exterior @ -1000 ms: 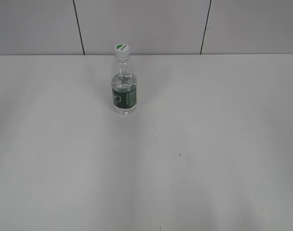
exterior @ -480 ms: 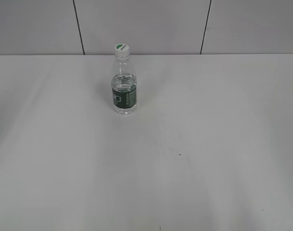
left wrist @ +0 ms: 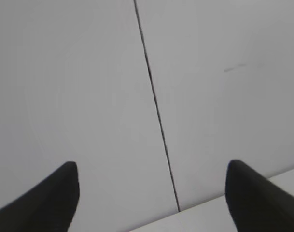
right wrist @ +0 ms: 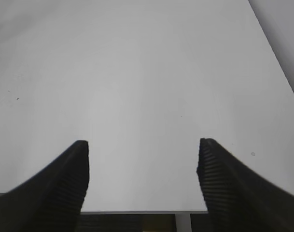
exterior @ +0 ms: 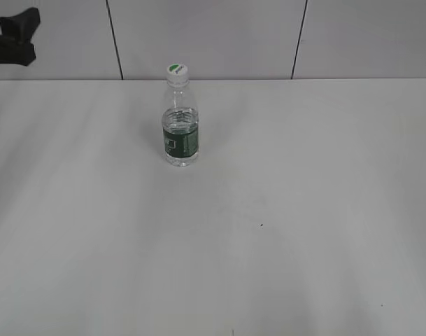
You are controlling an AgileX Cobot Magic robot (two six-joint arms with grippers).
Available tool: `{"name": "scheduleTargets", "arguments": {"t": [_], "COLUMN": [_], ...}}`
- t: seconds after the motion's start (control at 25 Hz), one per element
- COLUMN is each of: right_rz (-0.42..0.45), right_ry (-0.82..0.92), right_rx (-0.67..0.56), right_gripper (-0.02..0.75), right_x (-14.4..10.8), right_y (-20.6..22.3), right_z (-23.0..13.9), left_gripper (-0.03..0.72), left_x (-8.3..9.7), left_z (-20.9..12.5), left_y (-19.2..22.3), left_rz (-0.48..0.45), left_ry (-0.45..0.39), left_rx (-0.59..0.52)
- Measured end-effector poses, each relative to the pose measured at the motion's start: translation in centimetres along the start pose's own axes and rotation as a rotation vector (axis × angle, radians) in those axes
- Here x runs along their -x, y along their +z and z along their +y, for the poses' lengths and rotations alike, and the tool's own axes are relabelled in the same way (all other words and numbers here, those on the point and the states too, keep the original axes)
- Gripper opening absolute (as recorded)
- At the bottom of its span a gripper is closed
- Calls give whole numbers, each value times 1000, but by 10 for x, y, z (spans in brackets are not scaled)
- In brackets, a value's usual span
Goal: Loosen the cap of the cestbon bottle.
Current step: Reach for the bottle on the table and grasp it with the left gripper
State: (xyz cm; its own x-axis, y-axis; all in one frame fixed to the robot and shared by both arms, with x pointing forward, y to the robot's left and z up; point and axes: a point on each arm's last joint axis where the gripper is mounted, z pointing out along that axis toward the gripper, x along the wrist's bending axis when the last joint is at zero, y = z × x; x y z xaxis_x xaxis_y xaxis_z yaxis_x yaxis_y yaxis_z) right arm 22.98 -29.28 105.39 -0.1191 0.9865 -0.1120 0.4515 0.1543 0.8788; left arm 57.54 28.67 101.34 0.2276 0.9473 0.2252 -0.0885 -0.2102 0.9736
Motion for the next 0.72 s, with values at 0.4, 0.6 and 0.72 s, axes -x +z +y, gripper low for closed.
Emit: {"name": "scheduleTargets", "arguments": {"t": [0.4,0.6,0.72], "right_rz": [0,0,0], "right_ry": [0,0,0], "right_rx": [0,0,0], "right_gripper": [536,536,536], "right_x": [0,0,0], "right_y": [0,0,0], "right_z": [0,0,0], "left_gripper": [559,559,559], "left_x": [29,47,54], "left_z": [-56,-78,-95], "left_y": [14,9,5], "left_rz": [-227,-385,-416], "left_ry": [-112,-118,-139], "left_rx": [20,0,-48]}}
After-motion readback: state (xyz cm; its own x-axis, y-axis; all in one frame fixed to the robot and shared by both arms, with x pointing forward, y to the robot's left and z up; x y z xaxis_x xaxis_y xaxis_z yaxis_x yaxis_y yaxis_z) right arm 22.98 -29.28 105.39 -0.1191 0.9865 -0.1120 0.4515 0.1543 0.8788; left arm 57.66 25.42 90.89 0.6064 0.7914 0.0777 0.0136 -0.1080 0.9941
